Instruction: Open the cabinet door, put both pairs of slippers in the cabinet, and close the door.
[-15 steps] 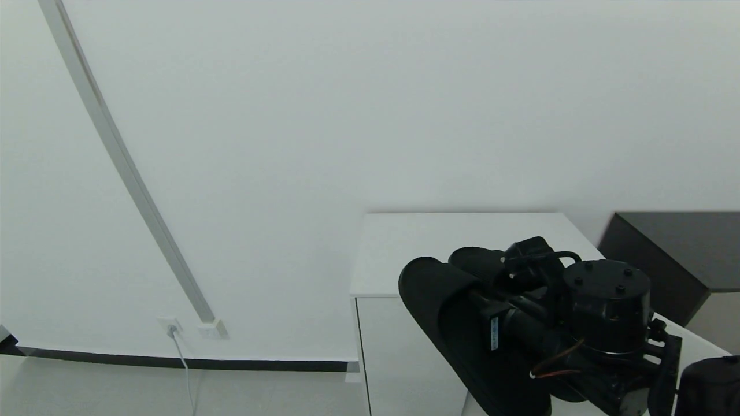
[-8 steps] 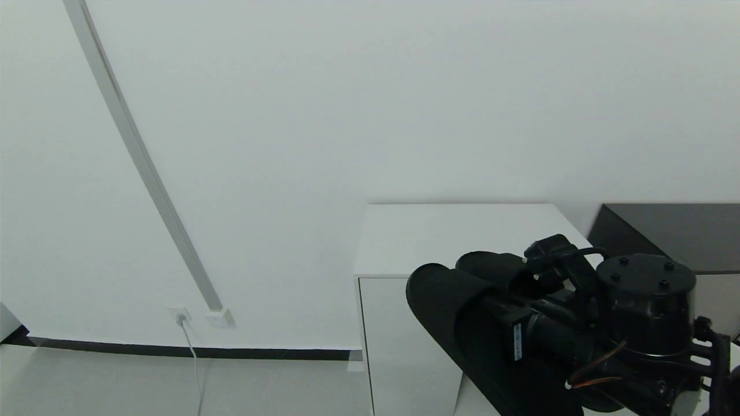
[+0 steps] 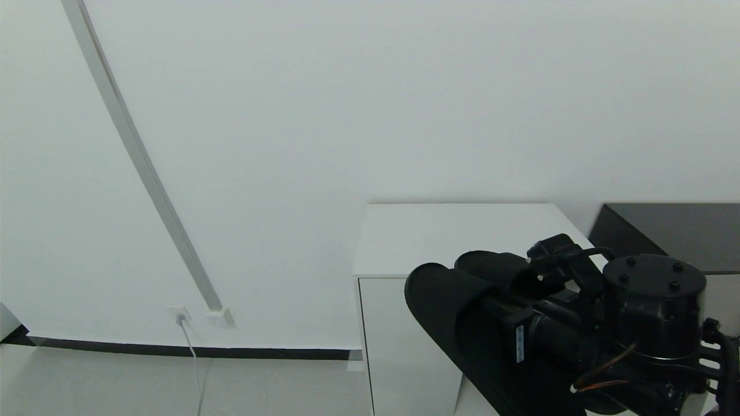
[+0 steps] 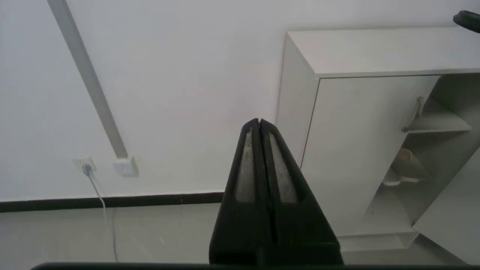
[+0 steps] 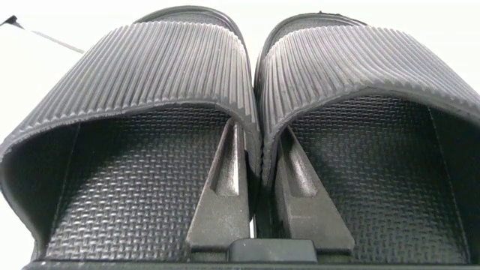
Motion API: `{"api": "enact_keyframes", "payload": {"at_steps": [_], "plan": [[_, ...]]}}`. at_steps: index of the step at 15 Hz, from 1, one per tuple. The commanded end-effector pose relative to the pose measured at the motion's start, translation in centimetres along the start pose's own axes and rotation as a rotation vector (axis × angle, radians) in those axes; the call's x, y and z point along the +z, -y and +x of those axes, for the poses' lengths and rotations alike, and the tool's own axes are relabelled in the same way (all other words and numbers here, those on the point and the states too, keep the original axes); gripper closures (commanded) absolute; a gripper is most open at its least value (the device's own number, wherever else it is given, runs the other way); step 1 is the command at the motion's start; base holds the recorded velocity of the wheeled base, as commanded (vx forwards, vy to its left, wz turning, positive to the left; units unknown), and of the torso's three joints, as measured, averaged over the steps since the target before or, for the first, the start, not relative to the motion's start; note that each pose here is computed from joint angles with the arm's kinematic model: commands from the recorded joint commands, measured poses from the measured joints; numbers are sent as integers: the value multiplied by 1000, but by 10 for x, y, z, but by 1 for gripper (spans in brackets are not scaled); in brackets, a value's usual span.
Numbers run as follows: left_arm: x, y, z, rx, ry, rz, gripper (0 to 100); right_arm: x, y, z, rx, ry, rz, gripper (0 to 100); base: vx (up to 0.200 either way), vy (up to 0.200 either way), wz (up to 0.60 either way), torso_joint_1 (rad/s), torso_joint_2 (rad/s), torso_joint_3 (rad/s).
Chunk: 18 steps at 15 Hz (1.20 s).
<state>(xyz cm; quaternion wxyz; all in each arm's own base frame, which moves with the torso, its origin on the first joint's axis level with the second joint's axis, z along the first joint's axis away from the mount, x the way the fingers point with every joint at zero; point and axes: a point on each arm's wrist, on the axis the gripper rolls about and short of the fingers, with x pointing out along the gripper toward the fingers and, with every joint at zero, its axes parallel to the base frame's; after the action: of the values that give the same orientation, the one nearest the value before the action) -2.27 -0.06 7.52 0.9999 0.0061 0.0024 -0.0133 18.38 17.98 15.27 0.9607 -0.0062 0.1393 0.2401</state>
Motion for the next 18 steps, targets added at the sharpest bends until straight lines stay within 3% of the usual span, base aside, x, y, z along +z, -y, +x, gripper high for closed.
{"api": "enact_keyframes", "payload": {"at_steps": [1, 18], "plan": [[0, 0, 0, 1, 0, 0, 100, -1, -2, 1, 5, -5, -3, 100, 0, -200, 0, 2, 7, 2], [0, 0, 0, 1, 0, 0, 100, -7, -3, -2, 13, -20, -9, 100, 0, -200, 0, 2, 1, 3]]}}
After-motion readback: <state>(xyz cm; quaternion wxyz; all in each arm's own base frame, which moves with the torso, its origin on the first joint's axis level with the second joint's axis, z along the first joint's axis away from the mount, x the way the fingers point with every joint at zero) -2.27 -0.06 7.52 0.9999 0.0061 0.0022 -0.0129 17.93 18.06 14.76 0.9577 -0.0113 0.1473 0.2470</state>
